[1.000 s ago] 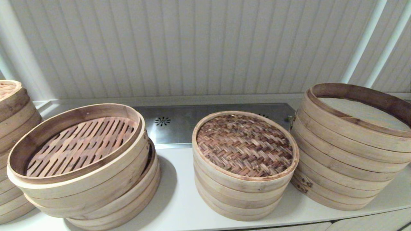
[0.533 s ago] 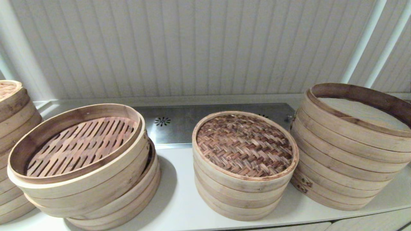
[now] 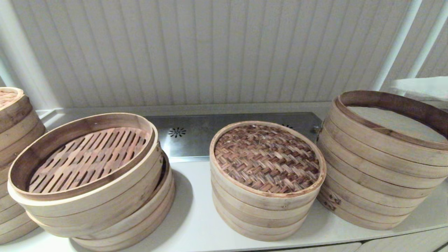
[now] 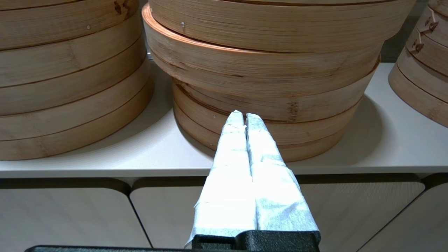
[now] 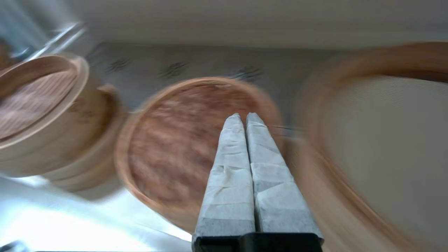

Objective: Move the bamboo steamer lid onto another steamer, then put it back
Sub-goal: Pick up the steamer

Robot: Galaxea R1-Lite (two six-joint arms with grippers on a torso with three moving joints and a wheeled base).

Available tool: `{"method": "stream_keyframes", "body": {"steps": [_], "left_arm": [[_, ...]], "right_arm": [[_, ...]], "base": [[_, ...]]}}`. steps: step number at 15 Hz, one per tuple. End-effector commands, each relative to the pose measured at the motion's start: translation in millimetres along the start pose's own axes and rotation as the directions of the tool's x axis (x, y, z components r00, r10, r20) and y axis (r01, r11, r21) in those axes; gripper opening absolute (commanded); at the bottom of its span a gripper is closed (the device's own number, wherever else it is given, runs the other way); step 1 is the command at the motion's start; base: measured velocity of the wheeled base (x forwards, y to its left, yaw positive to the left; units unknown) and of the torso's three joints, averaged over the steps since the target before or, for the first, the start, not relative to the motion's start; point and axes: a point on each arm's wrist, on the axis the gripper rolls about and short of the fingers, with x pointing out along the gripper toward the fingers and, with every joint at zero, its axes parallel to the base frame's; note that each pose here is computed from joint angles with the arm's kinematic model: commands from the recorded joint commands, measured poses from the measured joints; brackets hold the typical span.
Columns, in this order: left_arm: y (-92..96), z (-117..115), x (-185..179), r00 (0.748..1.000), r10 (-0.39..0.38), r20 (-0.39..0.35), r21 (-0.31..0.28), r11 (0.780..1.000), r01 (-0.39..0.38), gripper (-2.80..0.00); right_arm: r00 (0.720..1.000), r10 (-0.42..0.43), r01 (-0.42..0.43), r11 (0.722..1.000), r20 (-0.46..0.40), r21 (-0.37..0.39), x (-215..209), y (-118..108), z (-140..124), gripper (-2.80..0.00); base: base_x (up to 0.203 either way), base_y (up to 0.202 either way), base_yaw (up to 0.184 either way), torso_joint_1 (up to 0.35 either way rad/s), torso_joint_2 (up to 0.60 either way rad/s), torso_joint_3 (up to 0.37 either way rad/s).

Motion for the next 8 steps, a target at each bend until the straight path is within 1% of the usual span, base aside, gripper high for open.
{"method": "stream_keyframes", "body": {"steps": [1,2,3,5,7,8], "left_arm": [[0.0,0,0,1.000,0.000,-0.001,0.000,1.000,0.000,-2.80],[0.0,0,0,1.000,0.000,0.000,0.000,1.000,0.000,-2.80],[0.0,0,0,1.000,0.000,-0.001,0.000,1.000,0.000,-2.80],[0.0,0,0,1.000,0.000,0.002,0.000,1.000,0.000,-2.80],[0.0,0,0,1.000,0.000,-0.001,0.000,1.000,0.000,-2.80],[0.0,0,0,1.000,0.000,0.000,0.000,1.000,0.000,-2.80]], "right_arm": [[0.973,0.095,-0.088,0.995,-0.211,0.040,96,11,-21,-2.80],[0.958,0.115,-0.106,0.993,-0.261,0.046,114,18,-31,-2.80],[0.948,0.114,-0.105,0.993,-0.298,0.048,129,21,-42,0.00],[0.959,0.106,-0.101,0.994,-0.261,0.033,146,22,-51,0.00],[0.957,0.123,-0.121,0.992,-0.261,0.023,159,29,-68,0.00],[0.960,0.101,-0.104,0.995,-0.261,0.003,164,31,-72,0.00]], "base": [[0.000,0.000,0.000,0.000,0.00,0.000],[0.000,0.000,0.000,0.000,0.00,0.000],[0.000,0.000,0.000,0.000,0.00,0.000],[0.000,0.000,0.000,0.000,0.00,0.000],[0.000,0.000,0.000,0.000,0.00,0.000],[0.000,0.000,0.000,0.000,0.00,0.000]]}}
